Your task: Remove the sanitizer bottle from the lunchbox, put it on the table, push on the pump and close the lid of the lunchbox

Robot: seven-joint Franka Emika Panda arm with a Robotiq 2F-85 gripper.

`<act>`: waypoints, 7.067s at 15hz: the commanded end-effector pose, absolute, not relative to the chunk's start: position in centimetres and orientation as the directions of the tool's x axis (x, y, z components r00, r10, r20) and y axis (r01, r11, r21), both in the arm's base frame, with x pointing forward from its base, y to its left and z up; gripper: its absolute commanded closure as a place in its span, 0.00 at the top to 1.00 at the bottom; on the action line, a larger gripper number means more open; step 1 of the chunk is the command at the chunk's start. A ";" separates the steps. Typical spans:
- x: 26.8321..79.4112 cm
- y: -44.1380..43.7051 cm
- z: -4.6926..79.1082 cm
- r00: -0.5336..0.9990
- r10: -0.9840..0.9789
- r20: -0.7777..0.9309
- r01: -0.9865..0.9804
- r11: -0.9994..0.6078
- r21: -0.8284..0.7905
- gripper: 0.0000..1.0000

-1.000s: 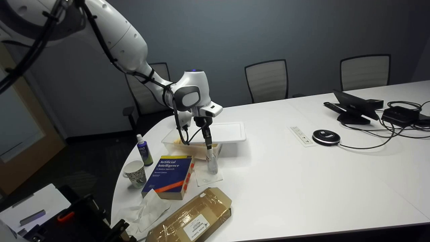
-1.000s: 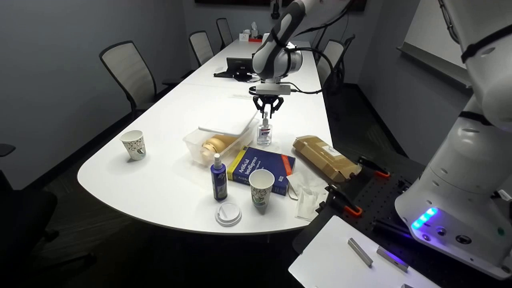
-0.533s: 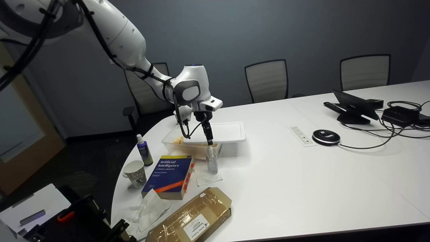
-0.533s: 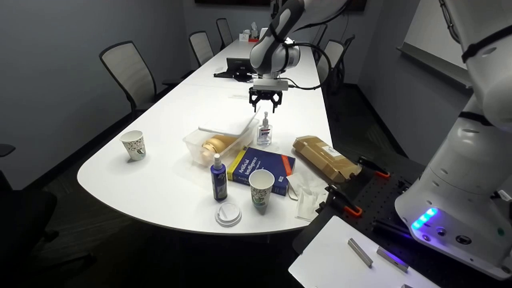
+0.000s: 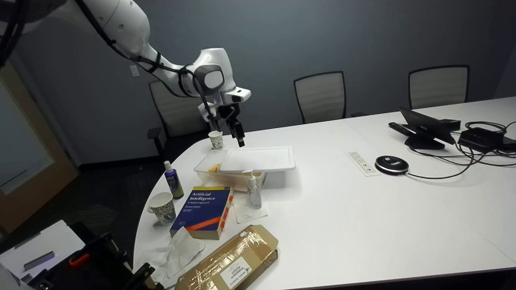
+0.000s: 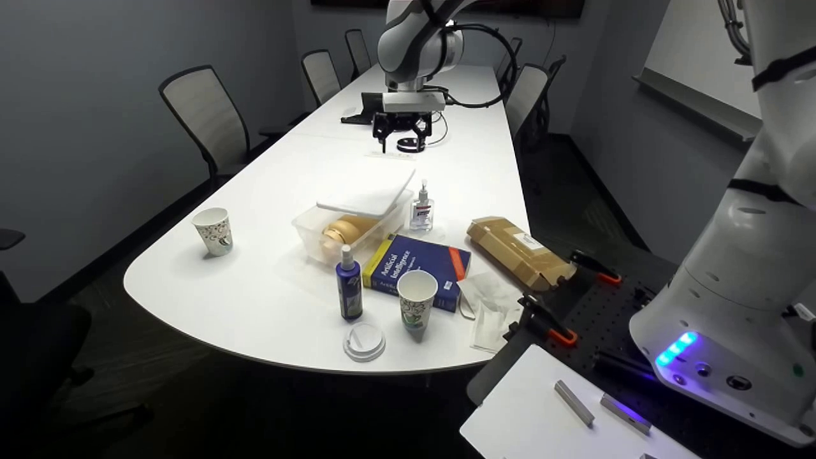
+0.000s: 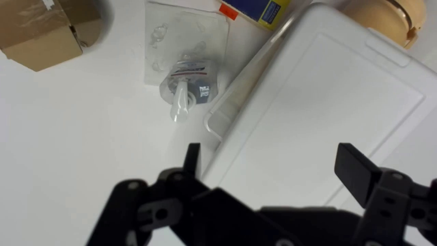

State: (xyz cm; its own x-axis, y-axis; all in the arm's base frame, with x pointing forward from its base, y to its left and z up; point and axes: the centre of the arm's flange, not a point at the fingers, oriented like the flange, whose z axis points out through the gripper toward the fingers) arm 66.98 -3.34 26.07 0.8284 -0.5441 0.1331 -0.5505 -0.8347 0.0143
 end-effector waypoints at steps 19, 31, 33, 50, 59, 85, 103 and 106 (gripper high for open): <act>65.0 -9.0 20.5 0.776 -0.630 0.042 -0.631 -0.774 0.056 0.00; 65.2 -9.7 18.6 0.769 -0.638 0.032 -0.639 -0.768 0.045 0.00; 65.1 -9.8 18.2 0.768 -0.639 0.031 -0.640 -0.767 0.039 0.00; 63.3 -10.4 14.8 0.758 -0.652 -0.022 -0.652 -0.758 0.009 0.00; 62.6 -11.1 13.7 0.729 -0.682 -0.058 -0.684 -0.729 -0.031 0.00; 66.5 2.2 26.5 0.942 -0.322 0.091 -0.329 -0.940 0.087 0.92; 72.0 4.9 14.0 0.966 0.257 -0.026 0.252 -0.960 -0.124 1.00; 72.2 5.2 12.8 0.961 0.272 -0.052 0.261 -0.953 -0.150 1.00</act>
